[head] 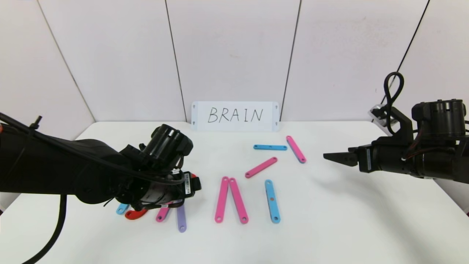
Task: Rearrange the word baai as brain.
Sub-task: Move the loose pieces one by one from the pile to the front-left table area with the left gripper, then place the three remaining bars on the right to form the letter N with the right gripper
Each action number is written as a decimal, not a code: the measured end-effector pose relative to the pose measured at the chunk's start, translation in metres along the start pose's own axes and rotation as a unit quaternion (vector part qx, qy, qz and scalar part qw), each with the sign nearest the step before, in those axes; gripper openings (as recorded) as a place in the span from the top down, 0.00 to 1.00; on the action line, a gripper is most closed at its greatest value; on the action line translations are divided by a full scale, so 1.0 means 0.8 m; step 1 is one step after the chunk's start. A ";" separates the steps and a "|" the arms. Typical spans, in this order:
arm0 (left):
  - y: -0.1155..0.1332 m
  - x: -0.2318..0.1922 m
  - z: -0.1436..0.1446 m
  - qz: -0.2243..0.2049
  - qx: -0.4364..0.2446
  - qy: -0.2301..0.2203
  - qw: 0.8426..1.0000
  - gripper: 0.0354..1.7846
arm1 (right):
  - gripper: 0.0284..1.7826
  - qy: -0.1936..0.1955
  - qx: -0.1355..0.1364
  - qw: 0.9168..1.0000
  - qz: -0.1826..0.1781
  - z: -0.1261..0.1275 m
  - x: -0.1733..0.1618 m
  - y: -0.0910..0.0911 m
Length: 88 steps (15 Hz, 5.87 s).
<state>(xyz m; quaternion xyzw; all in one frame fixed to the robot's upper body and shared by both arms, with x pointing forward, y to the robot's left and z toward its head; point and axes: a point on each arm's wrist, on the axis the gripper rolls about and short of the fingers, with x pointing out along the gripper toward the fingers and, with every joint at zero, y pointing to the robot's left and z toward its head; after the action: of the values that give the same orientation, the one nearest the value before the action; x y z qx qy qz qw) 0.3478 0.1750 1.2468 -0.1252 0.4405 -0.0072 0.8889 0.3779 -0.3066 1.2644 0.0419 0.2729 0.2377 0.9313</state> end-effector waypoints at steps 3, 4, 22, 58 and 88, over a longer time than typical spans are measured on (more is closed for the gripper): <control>0.021 0.001 0.008 -0.044 0.024 0.014 0.999 0.02 | 0.03 0.000 0.000 1.000 0.001 0.000 0.000 0.000; 0.028 0.003 0.012 -0.048 0.022 0.014 0.999 0.02 | 0.03 0.000 0.000 1.000 0.000 0.000 0.000 0.000; 0.056 0.031 0.020 0.059 0.111 -0.001 0.992 0.02 | 0.03 0.004 0.000 1.000 0.002 -0.001 0.003 0.002; 0.084 -0.012 0.027 -0.038 0.077 -0.033 0.996 0.02 | 0.03 0.012 -0.053 0.998 -0.023 0.027 0.035 0.042; 0.111 -0.045 0.022 -0.102 0.089 -0.077 0.988 0.02 | 0.03 0.085 0.007 0.985 -0.153 -0.014 0.232 0.191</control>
<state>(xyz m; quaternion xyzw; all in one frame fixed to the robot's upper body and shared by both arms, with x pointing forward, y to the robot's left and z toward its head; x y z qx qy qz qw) 0.3308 0.2690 1.2649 -0.0905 0.3528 -0.1271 0.9226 0.4450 -0.0858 1.1959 -0.0137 0.3558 0.0935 0.9298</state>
